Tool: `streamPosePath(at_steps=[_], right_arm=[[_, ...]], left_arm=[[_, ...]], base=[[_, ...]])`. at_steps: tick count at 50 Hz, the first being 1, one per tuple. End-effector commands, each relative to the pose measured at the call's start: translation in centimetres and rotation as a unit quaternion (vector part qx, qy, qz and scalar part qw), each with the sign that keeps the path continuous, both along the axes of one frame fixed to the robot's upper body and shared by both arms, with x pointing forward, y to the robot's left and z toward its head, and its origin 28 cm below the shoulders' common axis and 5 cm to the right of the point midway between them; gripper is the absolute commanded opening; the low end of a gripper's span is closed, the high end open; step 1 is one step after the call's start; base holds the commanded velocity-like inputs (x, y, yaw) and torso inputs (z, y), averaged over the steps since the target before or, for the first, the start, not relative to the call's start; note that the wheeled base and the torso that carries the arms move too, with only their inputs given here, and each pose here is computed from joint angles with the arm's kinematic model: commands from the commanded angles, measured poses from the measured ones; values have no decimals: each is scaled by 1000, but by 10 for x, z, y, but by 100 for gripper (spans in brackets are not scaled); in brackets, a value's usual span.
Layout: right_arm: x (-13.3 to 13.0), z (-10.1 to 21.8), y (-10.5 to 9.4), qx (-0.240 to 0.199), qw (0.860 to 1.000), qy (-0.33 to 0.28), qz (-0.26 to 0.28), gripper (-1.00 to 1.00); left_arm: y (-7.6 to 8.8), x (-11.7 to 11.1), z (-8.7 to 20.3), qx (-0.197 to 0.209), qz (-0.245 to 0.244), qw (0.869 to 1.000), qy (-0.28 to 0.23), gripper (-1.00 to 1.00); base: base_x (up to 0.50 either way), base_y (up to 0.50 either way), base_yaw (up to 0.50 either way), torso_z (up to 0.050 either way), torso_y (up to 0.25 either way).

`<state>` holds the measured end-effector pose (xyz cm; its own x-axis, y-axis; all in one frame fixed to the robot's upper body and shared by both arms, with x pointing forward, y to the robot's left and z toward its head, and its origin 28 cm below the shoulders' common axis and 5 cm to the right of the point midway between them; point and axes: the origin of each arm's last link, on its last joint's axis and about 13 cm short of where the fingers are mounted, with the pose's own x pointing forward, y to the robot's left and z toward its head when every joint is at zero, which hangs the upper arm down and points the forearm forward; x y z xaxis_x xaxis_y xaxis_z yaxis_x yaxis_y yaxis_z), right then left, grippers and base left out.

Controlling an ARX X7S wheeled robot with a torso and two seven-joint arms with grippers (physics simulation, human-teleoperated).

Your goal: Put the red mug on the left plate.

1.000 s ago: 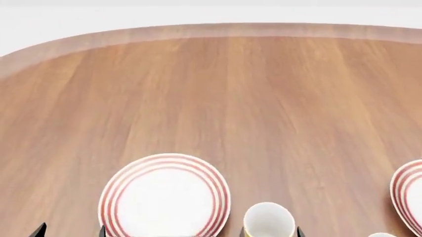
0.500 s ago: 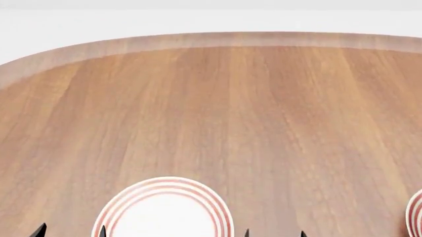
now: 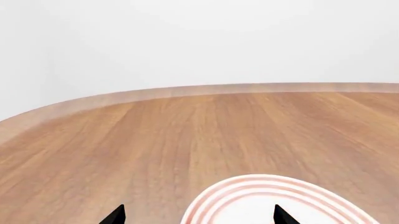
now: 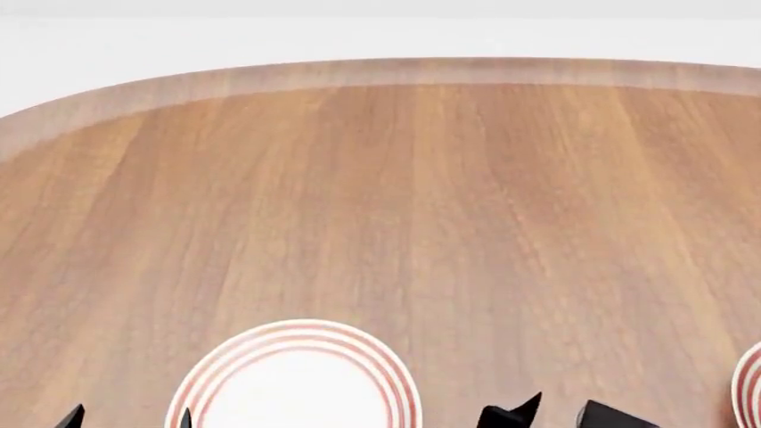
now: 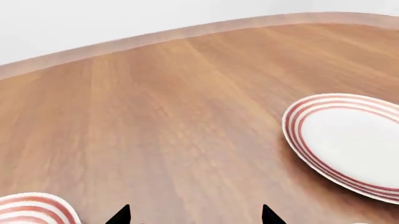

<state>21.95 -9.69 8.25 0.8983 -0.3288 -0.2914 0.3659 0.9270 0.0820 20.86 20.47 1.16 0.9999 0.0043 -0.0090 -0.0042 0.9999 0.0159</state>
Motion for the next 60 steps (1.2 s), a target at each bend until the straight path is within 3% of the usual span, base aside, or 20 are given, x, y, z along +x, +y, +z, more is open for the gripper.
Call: streamPosePath(at_steps=[1,10,18,26,38,51,60], right_arm=[[-11,24,0,50,997,20,-60,100],[-19,43,-4,91,991,12,-95,100],[-29,55,-3,141,986,26,-91,100],[-33,58,-1,124,987,5,-97,100],[-37,55,-1,139,983,12,-115,100],[-34,43,-2,183,970,32,-153,100],[-33,42,-4,176,967,23,-180,100]], left_arm=[[1,1,-1,0,0,1000,0,100],[1,2,-1,1,1,1000,0,100],[1,1,0,5,1,1000,-1,100],[0,0,0,6,1,1000,0,100],[0,0,0,7,1,1000,0,100],[0,0,-1,9,0,1000,0,100],[1,1,-1,9,0,1000,1,100]], base=[[0,0,0,0,0],[0,0,0,0,0],[0,0,0,0,0],[0,0,0,0,0],[0,0,0,0,0],[0,0,0,0,0],[0,0,0,0,0]])
